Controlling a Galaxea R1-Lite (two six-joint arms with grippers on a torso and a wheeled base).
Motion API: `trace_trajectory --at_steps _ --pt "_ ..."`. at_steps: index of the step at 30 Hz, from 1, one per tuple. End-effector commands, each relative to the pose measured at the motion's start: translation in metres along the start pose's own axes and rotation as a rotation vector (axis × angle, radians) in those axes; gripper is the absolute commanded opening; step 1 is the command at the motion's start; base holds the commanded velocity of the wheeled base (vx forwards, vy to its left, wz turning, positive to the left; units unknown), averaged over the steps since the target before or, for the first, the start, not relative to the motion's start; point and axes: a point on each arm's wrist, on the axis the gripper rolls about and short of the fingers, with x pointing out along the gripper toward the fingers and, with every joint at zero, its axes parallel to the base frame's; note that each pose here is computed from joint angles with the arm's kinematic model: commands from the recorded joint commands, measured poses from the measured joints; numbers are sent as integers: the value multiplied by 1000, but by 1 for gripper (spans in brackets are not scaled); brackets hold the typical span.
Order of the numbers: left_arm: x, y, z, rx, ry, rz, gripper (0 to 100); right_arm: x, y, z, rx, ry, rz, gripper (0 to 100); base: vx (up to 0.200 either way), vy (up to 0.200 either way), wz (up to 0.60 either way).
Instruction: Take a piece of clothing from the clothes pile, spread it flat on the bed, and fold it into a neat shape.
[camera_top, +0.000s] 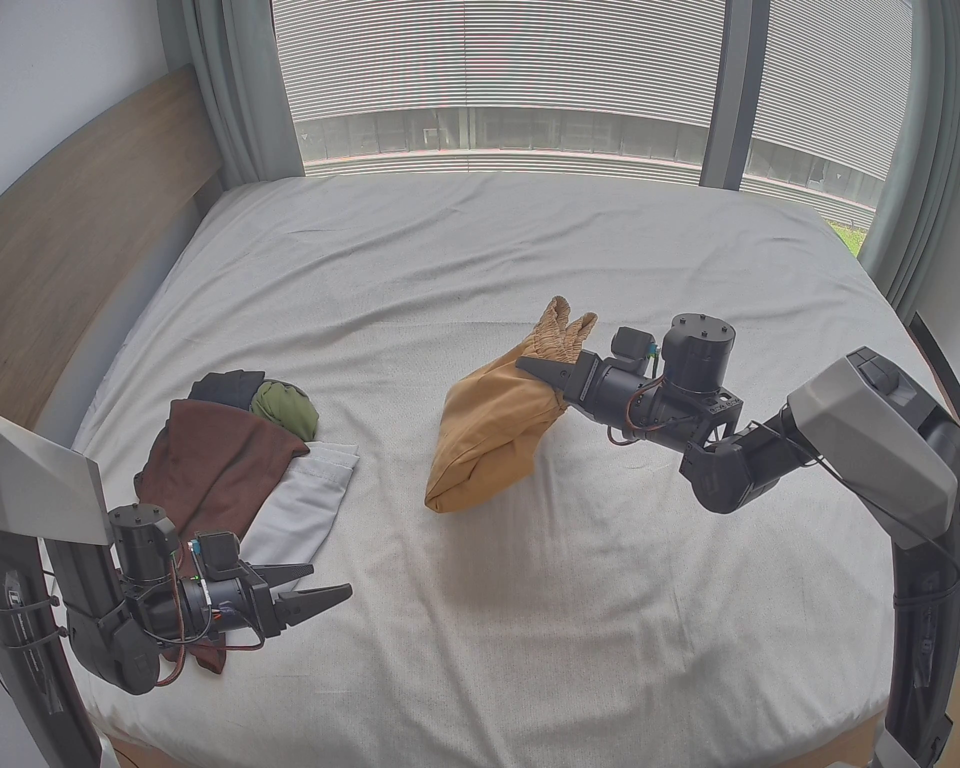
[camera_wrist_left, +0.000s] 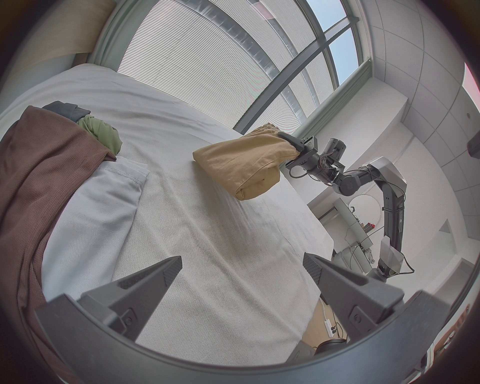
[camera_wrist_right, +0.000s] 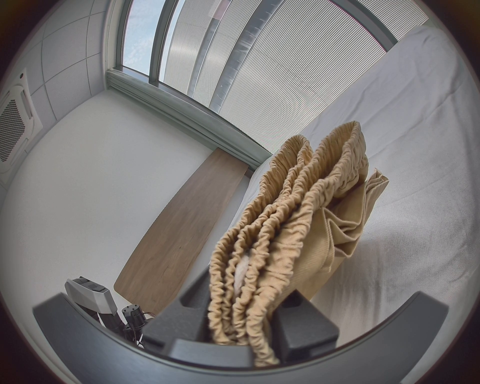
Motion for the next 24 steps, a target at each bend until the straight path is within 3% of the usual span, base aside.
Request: trace_trajectory --at_steps 1,10,22,24 --pt "0 0 0 0 0 0 100 7 -2 3 -3 -4 4 0 0 0 0" --pt "1 2 -2 -8 7 2 100 29 0 18 -15 -14 25 0 0 0 0" --pt "-2 7 -4 5 9 5 100 43 -50 -19 37 51 -46 0 0 0 0" --pt "-2 7 -5 3 13 4 100 42 -69 -32 44 72 -79 0 0 0 0"
